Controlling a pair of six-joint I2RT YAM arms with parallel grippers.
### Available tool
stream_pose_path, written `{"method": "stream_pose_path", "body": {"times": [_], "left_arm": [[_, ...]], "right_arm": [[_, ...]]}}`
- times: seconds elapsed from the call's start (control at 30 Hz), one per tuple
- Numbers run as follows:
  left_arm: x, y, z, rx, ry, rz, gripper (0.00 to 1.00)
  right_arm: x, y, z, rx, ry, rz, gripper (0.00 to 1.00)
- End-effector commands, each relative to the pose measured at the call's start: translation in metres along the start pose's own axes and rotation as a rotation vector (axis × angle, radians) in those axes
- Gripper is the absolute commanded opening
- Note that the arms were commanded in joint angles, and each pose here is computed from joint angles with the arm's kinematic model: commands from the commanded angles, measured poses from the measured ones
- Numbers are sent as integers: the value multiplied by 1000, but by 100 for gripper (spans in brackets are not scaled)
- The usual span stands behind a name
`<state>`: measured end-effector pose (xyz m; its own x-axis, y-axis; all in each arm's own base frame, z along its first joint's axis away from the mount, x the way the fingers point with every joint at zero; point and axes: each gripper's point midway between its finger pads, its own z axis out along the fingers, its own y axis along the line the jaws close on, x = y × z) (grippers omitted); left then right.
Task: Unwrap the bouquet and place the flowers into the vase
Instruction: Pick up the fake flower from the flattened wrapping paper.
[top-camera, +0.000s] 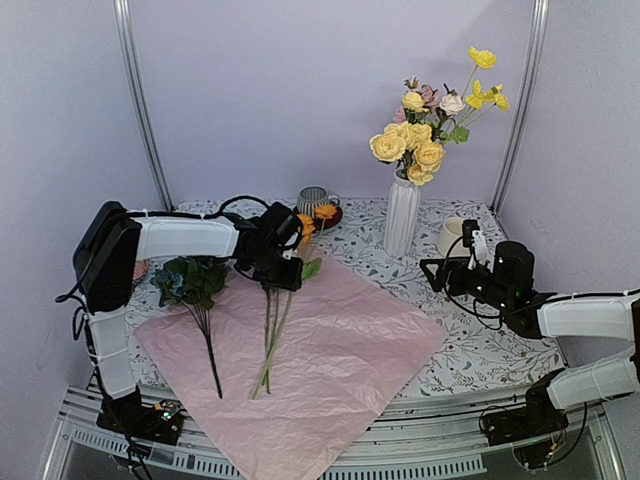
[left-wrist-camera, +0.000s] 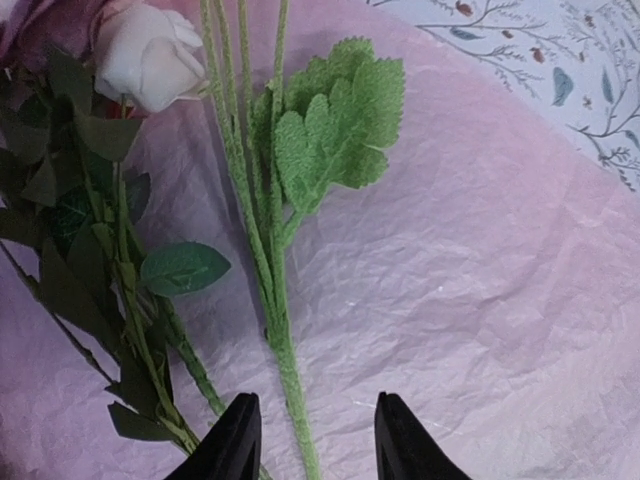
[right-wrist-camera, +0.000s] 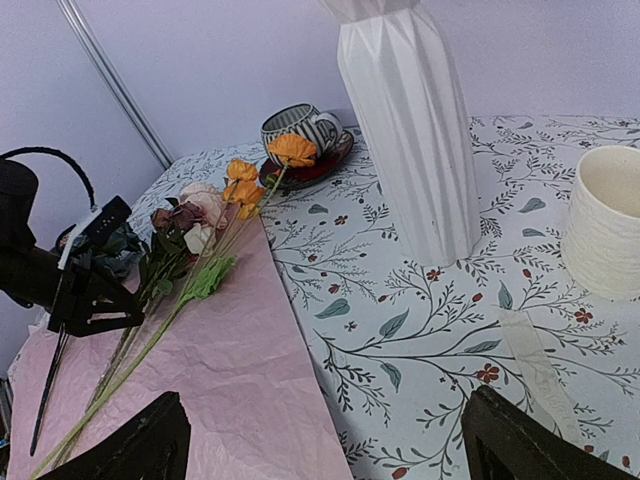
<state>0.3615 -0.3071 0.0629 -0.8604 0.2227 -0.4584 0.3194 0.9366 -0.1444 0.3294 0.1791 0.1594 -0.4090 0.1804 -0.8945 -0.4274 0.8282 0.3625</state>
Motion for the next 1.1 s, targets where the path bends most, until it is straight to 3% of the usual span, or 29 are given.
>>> {"method": "stream_pose_path", "body": {"times": [0.0,0.3,0.63,0.77,0.93,1.07], "left_arm": [[18,10,19,-78,112,43,41],[24,11,32,-107,196,64,37],[37,14,51,-113,319,87,20],[44,16,58,-110,361,90,7],[21,18,36,-134,265,67,0],[-4,10,4,-102,153,45,0]], "right_arm": [[-5,4,2,-12,-9,-10,97],[-6,4,1,-14,-12,-11,97],[-7,6,0,-19,-14,-11,96],[-8,5,0,-18,-17,-12,97],[-7,6,-1,-19,-17,-12,96],[-7,6,-1,-20,-16,-9,96]]}}
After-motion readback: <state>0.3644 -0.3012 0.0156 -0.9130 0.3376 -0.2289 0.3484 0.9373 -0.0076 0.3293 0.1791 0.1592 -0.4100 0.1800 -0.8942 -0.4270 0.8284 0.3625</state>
